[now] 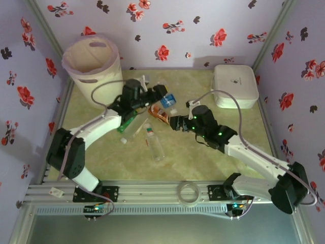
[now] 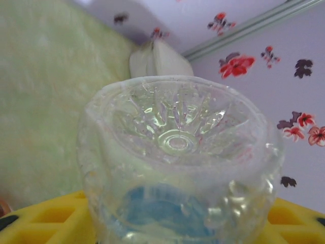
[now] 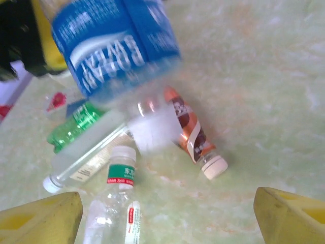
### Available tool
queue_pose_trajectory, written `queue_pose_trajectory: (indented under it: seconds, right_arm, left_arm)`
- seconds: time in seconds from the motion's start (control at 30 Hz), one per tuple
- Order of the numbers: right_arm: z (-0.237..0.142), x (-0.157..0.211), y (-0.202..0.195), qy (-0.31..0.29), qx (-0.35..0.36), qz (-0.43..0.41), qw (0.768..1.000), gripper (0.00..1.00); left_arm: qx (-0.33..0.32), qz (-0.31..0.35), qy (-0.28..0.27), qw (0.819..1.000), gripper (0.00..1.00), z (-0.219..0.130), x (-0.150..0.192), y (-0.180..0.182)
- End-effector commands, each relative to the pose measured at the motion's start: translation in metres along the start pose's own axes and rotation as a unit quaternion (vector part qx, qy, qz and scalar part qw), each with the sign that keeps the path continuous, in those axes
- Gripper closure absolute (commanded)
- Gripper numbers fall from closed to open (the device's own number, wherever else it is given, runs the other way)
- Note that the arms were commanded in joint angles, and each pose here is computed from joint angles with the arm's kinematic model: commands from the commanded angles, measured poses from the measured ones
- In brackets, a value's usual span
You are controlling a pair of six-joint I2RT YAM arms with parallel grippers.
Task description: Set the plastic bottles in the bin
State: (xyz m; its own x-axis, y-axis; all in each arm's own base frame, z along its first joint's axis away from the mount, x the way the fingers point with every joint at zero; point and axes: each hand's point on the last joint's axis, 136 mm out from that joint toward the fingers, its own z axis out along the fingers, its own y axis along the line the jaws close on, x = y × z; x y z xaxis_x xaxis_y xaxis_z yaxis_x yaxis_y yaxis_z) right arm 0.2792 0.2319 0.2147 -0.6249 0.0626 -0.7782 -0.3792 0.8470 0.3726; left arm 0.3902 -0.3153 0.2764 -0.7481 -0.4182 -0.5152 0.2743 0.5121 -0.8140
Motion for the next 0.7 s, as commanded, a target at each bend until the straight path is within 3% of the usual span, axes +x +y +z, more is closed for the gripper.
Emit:
queue_pose_trajectory:
  seconds: [0.0, 0.13, 0.37, 0.5, 0.67]
  right_arm:
    - [-0.02, -0.021, -0.001, -0.025, 0.002, 0.0, 1.0, 0.12]
    - [-0.022, -0.011, -0.016, -0.014, 0.025, 0.002, 1.0, 0.12]
    - [-0.018, 0.01, -0.031, 0.01, 0.045, 0.014, 0.999, 0.13]
    - [-0.018, 0.012, -0.033, 0.018, 0.052, 0.008, 0.998, 0.13]
    - [-0.016, 0.015, -0.037, 0.024, 0.06, 0.007, 0.998, 0.13]
  left_arm:
    - [-0.014, 0.112, -0.058, 0.992, 0.49, -0.053, -0.068, -0.045]
    - [-0.062, 0.177, -0.112, 0.976, 0.5, -0.101, -0.144, -0.062]
    - [-0.125, 0.197, -0.217, 0.948, 0.53, -0.181, -0.243, -0.06]
    - [-0.176, 0.184, -0.257, 0.932, 0.56, -0.213, -0.283, -0.033]
    - [-0.242, 0.159, -0.244, 0.926, 0.57, -0.214, -0.314, 0.025]
